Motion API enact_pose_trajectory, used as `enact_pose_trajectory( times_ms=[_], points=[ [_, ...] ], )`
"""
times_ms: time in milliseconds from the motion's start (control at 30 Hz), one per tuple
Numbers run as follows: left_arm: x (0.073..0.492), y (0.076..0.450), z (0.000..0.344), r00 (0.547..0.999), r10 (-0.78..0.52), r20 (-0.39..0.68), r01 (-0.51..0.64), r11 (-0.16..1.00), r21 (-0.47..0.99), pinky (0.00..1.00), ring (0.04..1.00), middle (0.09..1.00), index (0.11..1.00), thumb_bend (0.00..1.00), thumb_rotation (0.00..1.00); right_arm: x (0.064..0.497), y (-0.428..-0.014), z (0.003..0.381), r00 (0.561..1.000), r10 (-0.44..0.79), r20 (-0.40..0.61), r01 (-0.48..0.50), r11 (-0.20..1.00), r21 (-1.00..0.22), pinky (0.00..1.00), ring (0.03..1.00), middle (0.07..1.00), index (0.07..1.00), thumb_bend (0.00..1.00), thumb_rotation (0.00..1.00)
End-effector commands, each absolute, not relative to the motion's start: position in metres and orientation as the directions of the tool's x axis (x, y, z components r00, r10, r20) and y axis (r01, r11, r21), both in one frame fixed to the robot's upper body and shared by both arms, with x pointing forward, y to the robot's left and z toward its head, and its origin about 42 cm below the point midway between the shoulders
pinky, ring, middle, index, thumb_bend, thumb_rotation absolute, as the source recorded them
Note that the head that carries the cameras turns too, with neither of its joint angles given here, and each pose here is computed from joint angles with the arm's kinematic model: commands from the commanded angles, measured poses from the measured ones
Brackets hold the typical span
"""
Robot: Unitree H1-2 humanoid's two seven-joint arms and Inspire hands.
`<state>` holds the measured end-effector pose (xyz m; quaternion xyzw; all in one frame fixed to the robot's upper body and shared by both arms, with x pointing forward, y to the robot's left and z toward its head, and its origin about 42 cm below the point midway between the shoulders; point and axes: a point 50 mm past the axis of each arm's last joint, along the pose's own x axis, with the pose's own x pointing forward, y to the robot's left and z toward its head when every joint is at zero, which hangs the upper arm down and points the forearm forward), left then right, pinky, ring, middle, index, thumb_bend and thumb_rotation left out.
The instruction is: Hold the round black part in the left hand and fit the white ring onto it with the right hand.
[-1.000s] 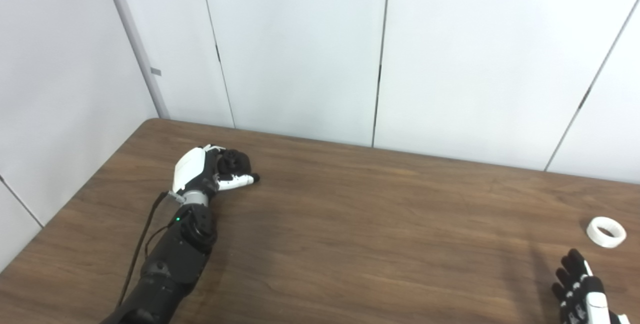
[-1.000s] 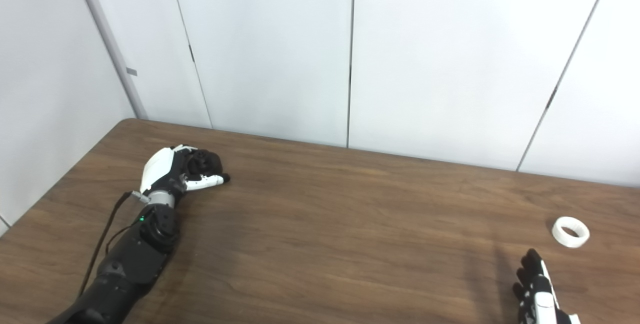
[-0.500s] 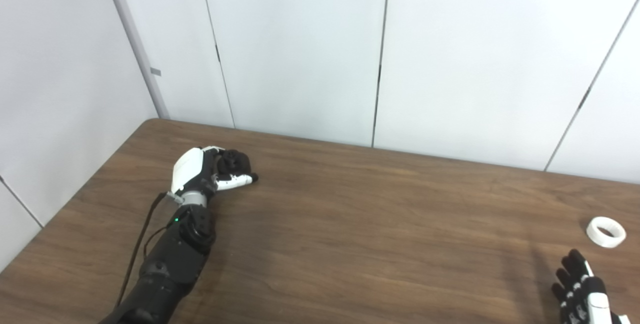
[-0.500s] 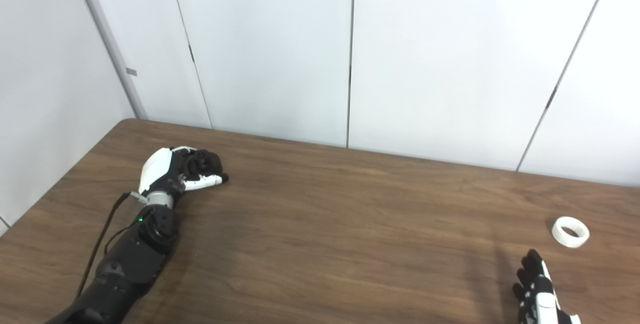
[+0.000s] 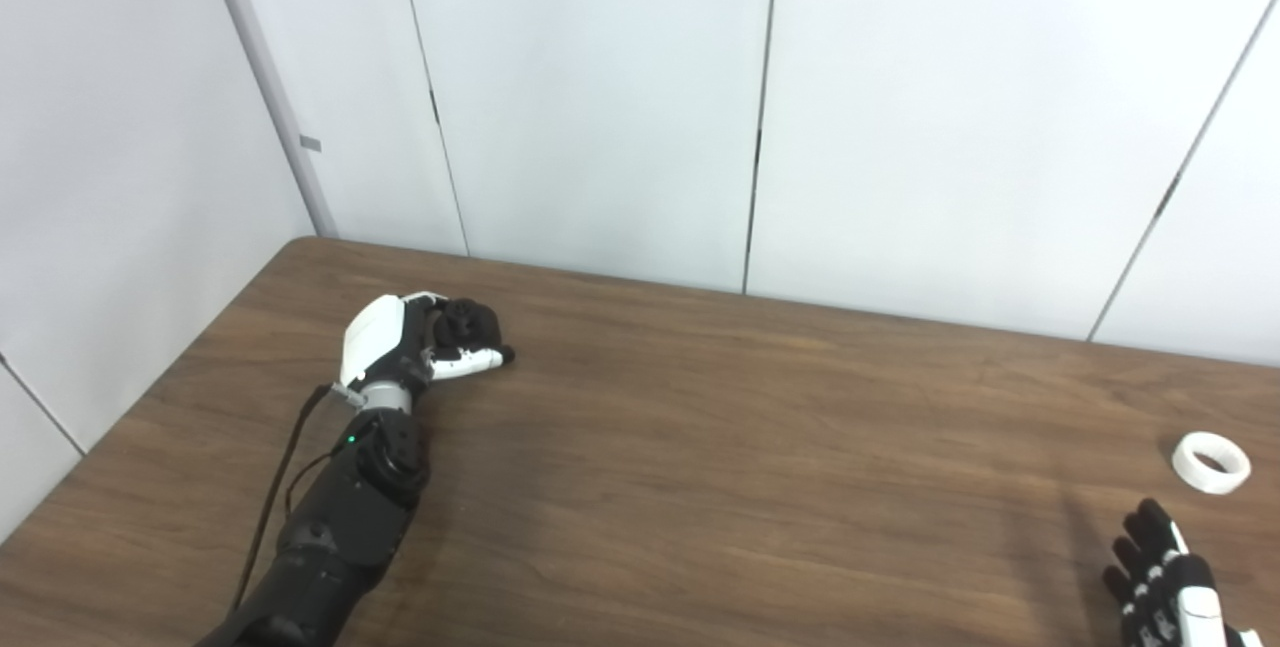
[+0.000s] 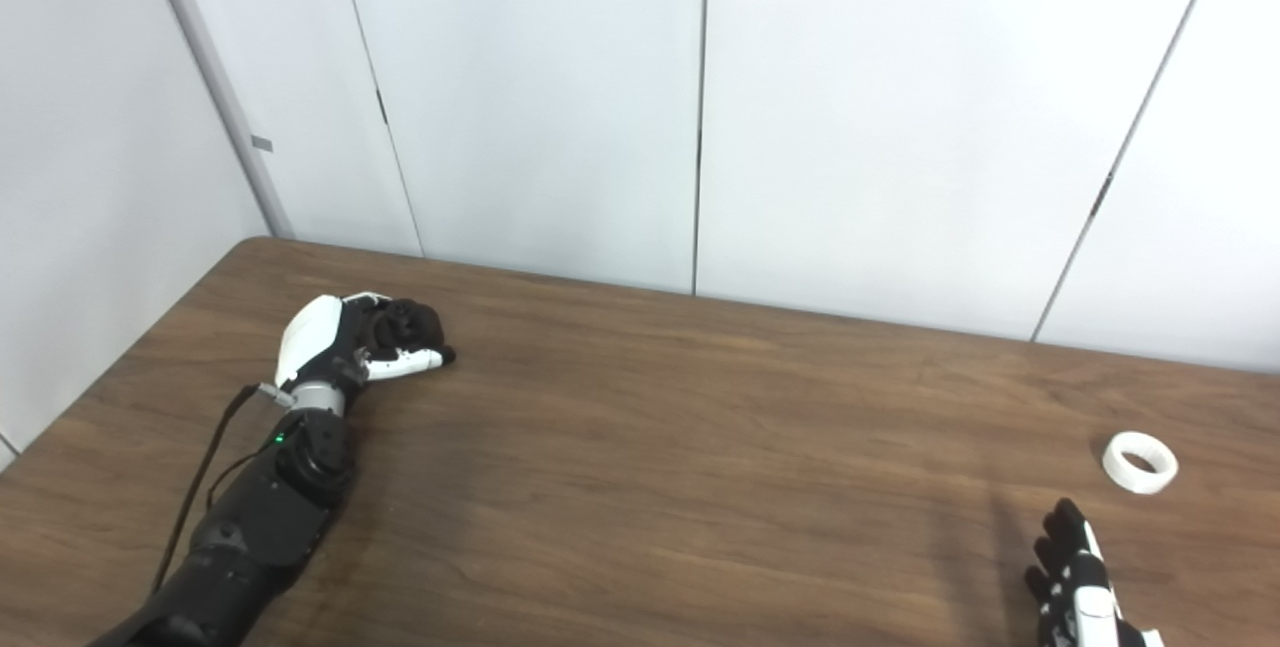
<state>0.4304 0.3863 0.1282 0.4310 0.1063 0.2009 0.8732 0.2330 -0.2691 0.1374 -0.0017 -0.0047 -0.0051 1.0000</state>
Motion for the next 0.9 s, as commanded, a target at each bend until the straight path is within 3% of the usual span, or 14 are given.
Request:
enact_pose_trajectory(
  times_ms=[0, 200, 233, 267, 333, 533, 867],
  points=[
    [0.4342, 0.4015, 0.1417, 0.885, 0.466, 0.01, -0.282, 0.519, 0.807, 1.0, 0.951, 0.869, 0.689, 0.91, 0.25, 0.229, -0.2716, 0.1458, 0.999, -0.006, 0.046, 0.006, 1.0, -0.007, 1.0, 1.0, 1.0, 1.0, 0.35, 1.0],
    [0.435, 0.4023, 0.1415, 0.88, 0.474, 0.016, -0.306, 0.543, 0.782, 1.0, 0.946, 0.854, 0.618, 0.89, 0.22, 0.2294, -0.2728, 0.1452, 0.999, -0.004, 0.048, 0.004, 1.0, -0.001, 1.0, 1.0, 1.0, 1.0, 0.34, 1.0],
    [0.4346, 0.402, 0.1413, 0.879, 0.475, 0.025, -0.319, 0.549, 0.773, 1.0, 0.941, 0.837, 0.554, 0.71, 0.14, 0.2291, -0.2727, 0.1453, 0.999, -0.007, 0.047, 0.007, 1.0, 0.001, 1.0, 1.0, 1.0, 1.0, 0.33, 1.0],
    [0.4344, 0.4018, 0.1413, 0.879, 0.476, 0.032, -0.327, 0.552, 0.767, 1.0, 0.937, 0.822, 0.519, 0.62, 0.1, 0.2289, -0.2727, 0.1454, 0.999, -0.008, 0.046, 0.008, 1.0, 0.002, 1.0, 1.0, 1.0, 1.0, 0.33, 1.0],
    [0.4339, 0.4014, 0.1409, 0.875, 0.482, 0.044, -0.347, 0.561, 0.751, 1.0, 0.929, 0.796, 0.489, 0.54, 0.07, 0.2291, -0.2728, 0.1456, 0.999, -0.007, 0.048, 0.008, 1.0, -0.002, 1.0, 1.0, 1.0, 1.0, 0.33, 1.0],
    [0.4318, 0.4008, 0.1405, 0.88, 0.469, 0.077, -0.364, 0.561, 0.744, 1.0, 0.901, 0.736, 0.48, 0.52, 0.05, 0.2301, -0.2731, 0.1462, 0.999, -0.008, 0.047, 0.008, 1.0, -0.001, 1.0, 1.0, 1.0, 1.0, 0.33, 1.0],
    [0.4299, 0.3978, 0.1411, 0.884, 0.459, 0.084, -0.365, 0.569, 0.737, 0.93, 0.897, 0.735, 0.481, 0.52, 0.05, 0.2309, -0.2743, 0.147, 0.999, -0.006, 0.049, 0.005, 1.0, 0.003, 1.0, 1.0, 1.0, 1.0, 0.35, 1.0]
  ],
)
